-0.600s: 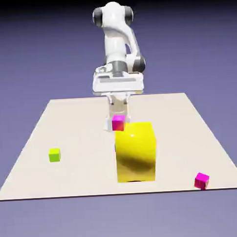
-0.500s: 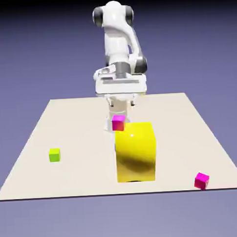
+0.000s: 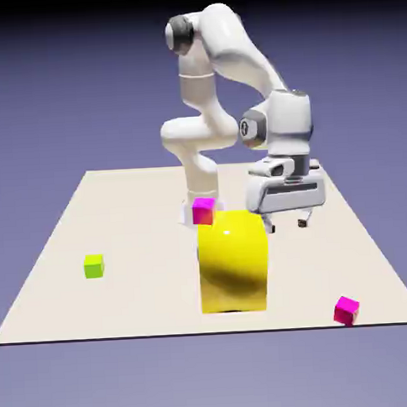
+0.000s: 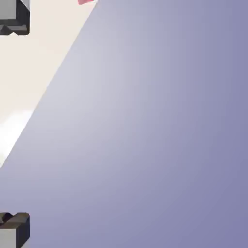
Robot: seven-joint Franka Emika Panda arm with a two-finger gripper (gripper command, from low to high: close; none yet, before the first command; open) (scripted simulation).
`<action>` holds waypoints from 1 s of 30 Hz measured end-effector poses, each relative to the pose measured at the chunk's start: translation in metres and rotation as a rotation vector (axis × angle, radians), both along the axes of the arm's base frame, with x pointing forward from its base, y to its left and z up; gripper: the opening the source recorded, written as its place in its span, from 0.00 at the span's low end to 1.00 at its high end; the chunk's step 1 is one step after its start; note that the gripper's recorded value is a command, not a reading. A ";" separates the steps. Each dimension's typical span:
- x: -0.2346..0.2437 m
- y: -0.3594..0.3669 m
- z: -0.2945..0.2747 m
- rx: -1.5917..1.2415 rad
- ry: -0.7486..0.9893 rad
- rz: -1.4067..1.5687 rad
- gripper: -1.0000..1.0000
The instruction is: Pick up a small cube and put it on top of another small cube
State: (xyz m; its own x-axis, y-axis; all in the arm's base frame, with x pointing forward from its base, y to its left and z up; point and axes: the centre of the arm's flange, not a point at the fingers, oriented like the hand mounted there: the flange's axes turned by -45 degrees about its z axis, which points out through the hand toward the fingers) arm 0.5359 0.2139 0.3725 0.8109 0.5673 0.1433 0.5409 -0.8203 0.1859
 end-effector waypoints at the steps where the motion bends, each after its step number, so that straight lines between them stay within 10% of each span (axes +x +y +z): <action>1: 0.004 0.010 -0.007 -0.016 0.026 0.018 0.50; 30: 0.028 0.180 -0.236 -0.314 0.601 0.256 0.50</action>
State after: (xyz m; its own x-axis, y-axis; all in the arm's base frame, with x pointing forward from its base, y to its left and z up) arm 0.5635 0.3938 0.1363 0.5350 0.6912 -0.4859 0.7915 -0.6112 0.0020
